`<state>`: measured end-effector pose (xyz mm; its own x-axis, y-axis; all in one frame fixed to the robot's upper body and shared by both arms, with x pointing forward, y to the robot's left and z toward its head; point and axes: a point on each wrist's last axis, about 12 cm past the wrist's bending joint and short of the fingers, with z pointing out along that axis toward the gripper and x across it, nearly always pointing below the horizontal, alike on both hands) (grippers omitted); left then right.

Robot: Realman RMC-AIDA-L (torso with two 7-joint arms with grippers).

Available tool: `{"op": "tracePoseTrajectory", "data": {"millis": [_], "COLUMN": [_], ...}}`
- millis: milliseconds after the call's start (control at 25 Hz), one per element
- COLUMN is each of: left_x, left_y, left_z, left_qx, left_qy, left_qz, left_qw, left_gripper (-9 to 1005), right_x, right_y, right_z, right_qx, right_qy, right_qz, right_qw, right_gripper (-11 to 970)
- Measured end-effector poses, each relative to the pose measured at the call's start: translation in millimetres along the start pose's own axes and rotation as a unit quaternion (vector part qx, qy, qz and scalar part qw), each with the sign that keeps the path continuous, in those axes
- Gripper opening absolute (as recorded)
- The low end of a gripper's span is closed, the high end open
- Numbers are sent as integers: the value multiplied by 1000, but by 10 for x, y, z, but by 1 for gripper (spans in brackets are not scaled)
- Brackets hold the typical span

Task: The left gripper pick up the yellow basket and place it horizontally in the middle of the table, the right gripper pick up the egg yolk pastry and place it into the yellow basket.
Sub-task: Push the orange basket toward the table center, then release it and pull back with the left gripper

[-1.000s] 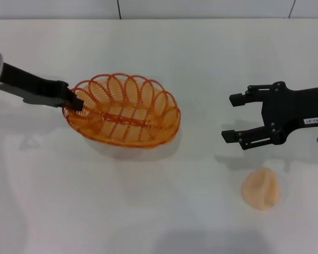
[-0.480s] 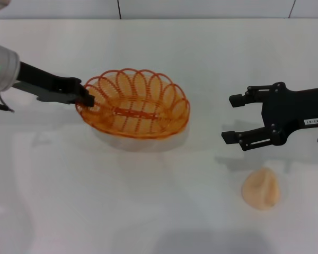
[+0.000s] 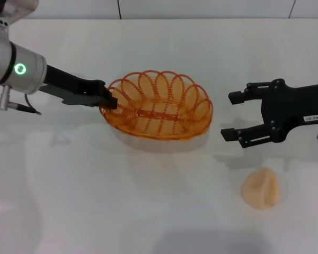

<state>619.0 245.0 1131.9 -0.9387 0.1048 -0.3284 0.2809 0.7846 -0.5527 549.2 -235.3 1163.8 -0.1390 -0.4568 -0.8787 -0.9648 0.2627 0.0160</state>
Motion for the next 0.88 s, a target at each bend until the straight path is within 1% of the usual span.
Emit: {"op": "tracePoseTrajectory", "data": {"millis": [320, 640, 880], "left_x": [51, 73, 104], "left_y": [7, 66, 70], "left_z": [95, 78, 130], "left_qx": [10, -3, -12], "left_qy": [8, 11, 33], "left_qz": [-18, -30, -33], "left_qw": [1000, 999, 999], "left_gripper": [91, 92, 93], "right_x": [-3, 11, 11], "right_y": [7, 9, 11], "right_z": [-10, -8, -5], "right_qx": [-4, -5, -5], "right_qy": [0, 0, 0], "right_qz": [-1, 2, 2], "right_qw": [1000, 1000, 1000], "right_gripper": [843, 844, 844]}}
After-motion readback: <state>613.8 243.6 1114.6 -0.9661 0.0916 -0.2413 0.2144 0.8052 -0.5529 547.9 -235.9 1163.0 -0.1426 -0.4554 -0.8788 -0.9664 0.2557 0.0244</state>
